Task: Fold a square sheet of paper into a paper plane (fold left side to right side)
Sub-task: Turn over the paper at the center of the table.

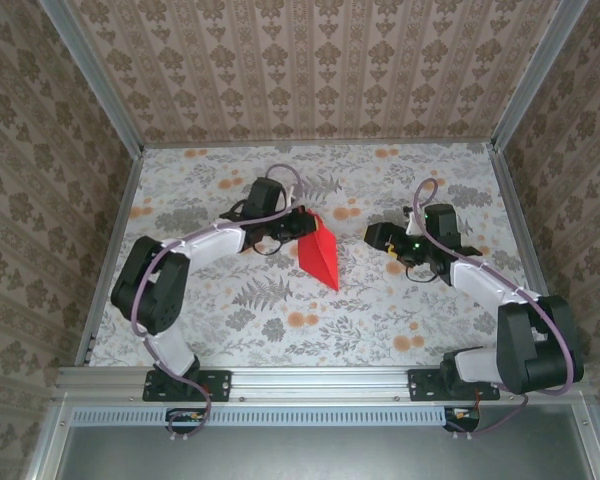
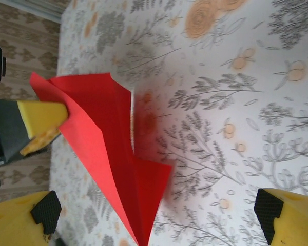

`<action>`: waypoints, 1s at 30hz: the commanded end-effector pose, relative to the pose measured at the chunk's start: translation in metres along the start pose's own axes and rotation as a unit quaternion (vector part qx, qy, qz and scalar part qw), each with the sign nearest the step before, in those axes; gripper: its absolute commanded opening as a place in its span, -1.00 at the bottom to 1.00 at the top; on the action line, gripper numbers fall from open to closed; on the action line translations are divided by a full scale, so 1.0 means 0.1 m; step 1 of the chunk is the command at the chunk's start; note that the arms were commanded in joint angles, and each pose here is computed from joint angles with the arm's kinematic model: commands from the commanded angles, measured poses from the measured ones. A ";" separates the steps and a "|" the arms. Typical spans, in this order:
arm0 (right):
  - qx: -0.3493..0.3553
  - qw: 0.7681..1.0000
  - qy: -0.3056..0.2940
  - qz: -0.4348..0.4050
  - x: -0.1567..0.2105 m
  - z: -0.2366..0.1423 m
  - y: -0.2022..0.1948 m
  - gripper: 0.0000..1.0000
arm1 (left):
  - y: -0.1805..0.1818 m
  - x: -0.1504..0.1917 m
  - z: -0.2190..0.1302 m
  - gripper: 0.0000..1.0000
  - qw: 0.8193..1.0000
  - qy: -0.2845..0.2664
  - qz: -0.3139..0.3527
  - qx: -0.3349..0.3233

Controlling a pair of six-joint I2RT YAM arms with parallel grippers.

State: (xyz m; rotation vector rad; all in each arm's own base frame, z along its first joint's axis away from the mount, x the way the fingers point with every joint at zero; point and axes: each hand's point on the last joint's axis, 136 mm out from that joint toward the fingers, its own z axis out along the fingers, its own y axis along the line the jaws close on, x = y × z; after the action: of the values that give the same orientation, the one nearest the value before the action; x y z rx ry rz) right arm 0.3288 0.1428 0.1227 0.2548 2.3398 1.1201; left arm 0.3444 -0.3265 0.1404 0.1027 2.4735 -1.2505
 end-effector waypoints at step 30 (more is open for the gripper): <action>-0.349 0.932 0.101 0.004 -0.01 0.30 1.55 0.63 | -1.00 -0.51 -0.74 -1.00 0.984 -0.057 0.028 0.165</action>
State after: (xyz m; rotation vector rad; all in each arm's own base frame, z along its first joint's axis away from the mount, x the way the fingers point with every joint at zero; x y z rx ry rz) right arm 0.3359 0.2560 0.1965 -0.0278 2.0325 1.9148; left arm 0.3568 -0.3185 0.2602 0.1430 2.1784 -1.5262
